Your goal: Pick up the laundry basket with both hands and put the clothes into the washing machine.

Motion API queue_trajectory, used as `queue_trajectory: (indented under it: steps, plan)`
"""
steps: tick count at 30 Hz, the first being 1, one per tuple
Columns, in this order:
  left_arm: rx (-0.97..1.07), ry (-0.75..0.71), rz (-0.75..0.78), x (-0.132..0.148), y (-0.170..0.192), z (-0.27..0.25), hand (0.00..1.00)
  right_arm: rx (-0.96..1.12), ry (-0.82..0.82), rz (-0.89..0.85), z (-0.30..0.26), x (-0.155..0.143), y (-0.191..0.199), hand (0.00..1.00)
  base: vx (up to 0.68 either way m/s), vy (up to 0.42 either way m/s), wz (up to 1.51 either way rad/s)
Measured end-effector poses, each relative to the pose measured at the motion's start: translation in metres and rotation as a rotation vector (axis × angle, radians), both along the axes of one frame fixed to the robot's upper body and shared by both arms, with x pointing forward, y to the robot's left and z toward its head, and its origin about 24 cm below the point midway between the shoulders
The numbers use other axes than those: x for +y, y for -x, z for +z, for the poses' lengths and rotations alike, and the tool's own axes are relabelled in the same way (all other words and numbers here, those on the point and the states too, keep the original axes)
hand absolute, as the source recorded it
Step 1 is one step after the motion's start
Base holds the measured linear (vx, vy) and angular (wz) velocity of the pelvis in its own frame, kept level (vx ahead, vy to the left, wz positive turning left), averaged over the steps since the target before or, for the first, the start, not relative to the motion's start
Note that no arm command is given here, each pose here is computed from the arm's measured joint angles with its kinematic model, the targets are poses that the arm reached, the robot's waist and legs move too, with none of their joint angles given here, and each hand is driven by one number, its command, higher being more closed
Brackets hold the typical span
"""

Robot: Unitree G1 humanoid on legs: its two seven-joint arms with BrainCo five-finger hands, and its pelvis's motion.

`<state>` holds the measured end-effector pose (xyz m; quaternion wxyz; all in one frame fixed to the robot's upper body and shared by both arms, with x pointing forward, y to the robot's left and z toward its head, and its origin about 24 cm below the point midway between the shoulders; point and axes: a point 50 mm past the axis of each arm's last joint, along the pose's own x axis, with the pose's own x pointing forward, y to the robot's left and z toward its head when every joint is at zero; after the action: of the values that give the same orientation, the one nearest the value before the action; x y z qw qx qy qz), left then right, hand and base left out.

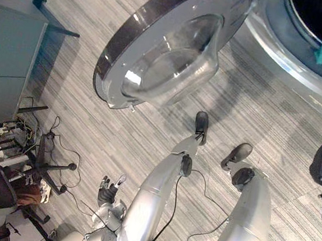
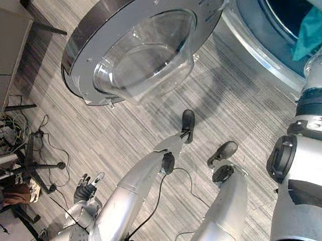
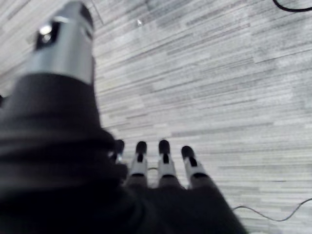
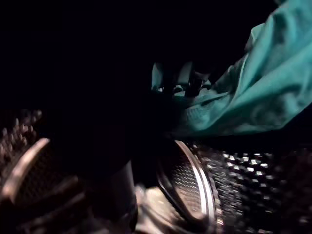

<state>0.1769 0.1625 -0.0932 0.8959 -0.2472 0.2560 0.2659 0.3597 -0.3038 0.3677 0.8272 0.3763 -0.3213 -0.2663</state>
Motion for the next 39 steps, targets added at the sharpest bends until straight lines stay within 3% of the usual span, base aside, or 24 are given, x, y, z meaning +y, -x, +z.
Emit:
queue_trajectory:
  steps: [9,14,20,26,29,30,39]
  plan:
    - [0.023,0.001,-0.007,0.003,0.005,-0.006,0.0,0.465,0.565,-0.017,-0.07,0.012,-0.029,0.0,-0.1,0.0,-0.03]
    - [0.031,0.005,0.04,0.014,0.01,-0.009,0.0,0.597,0.623,0.116,-0.155,0.032,-0.031,0.0,-0.06,0.017,-0.23]
    - [0.069,-0.003,0.045,0.024,0.018,-0.016,0.0,0.772,0.336,0.28,-0.297,0.052,0.013,0.0,-0.01,0.027,-0.13]
    - [0.121,-0.025,0.055,0.037,0.026,-0.022,0.0,0.982,-0.032,0.27,-0.416,0.068,0.114,0.0,0.01,0.025,-0.06]
    - [0.128,-0.036,0.053,0.039,0.027,-0.022,0.0,1.08,-0.155,0.256,-0.451,0.075,0.162,0.0,0.05,0.023,-0.02]
    - [0.146,-0.027,0.065,0.04,0.032,-0.025,0.0,1.149,-0.245,0.244,-0.472,0.082,0.195,0.0,0.08,-0.005,-0.06]
    - [0.275,-0.024,0.129,0.042,0.065,-0.041,0.0,1.351,-0.567,0.103,-0.519,0.089,0.296,0.0,0.12,0.065,-0.06]
